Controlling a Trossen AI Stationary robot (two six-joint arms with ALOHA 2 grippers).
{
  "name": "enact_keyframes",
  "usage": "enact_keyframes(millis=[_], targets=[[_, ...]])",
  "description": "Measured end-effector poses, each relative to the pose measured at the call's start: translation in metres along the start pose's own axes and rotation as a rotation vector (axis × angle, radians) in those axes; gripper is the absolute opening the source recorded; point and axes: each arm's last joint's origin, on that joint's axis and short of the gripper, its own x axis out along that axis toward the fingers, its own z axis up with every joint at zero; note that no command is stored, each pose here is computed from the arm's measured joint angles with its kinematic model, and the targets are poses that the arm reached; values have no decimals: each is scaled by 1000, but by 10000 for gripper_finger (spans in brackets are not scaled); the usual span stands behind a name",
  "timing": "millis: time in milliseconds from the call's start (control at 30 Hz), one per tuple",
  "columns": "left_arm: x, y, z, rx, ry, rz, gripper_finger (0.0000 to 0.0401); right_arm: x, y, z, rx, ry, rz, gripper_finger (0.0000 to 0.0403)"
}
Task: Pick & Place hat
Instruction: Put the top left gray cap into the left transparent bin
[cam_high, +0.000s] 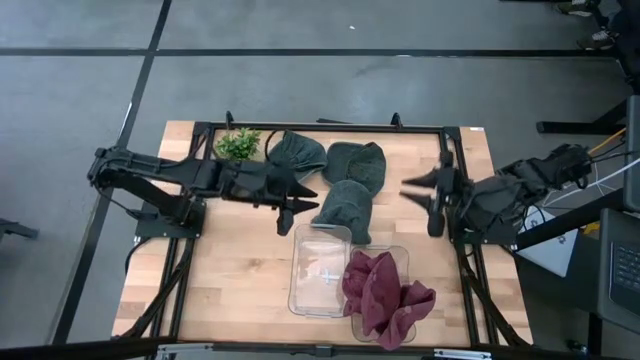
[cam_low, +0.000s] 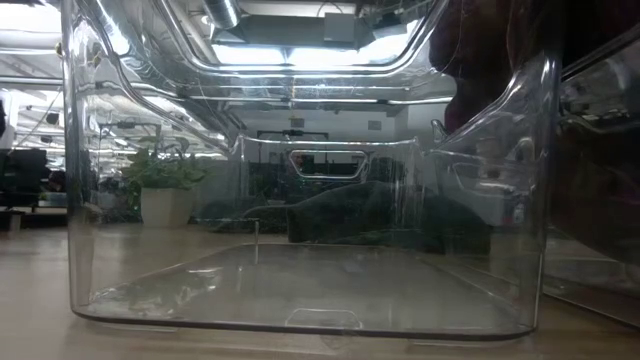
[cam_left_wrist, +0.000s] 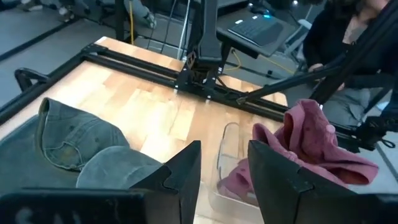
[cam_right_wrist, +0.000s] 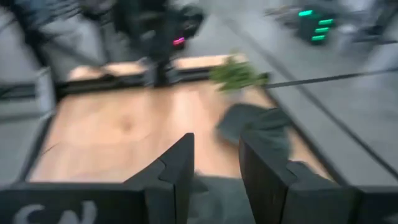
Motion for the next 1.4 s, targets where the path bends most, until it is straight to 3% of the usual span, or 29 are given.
enact_keyframes(millis=[200,400,633,867,1100,1400], targets=[[3,33,8,81,32,48,127,4,-14,3,44,-38,-182,125],[2,71,18,213,32,166,127,17,-24,0,114,-26,-280,125],[-4,110,28,390,51,178,127,34,-38,-8,211,-33,-391,125],[-15,146,31,497,118,299,127,54,-46,-23,281,-68,-461,125],[-28,192,29,377,186,445,127,70,-51,-37,320,-108,-496,125],[-12,253,5,27,303,520,127,79,-59,-52,275,-61,-553,125]])
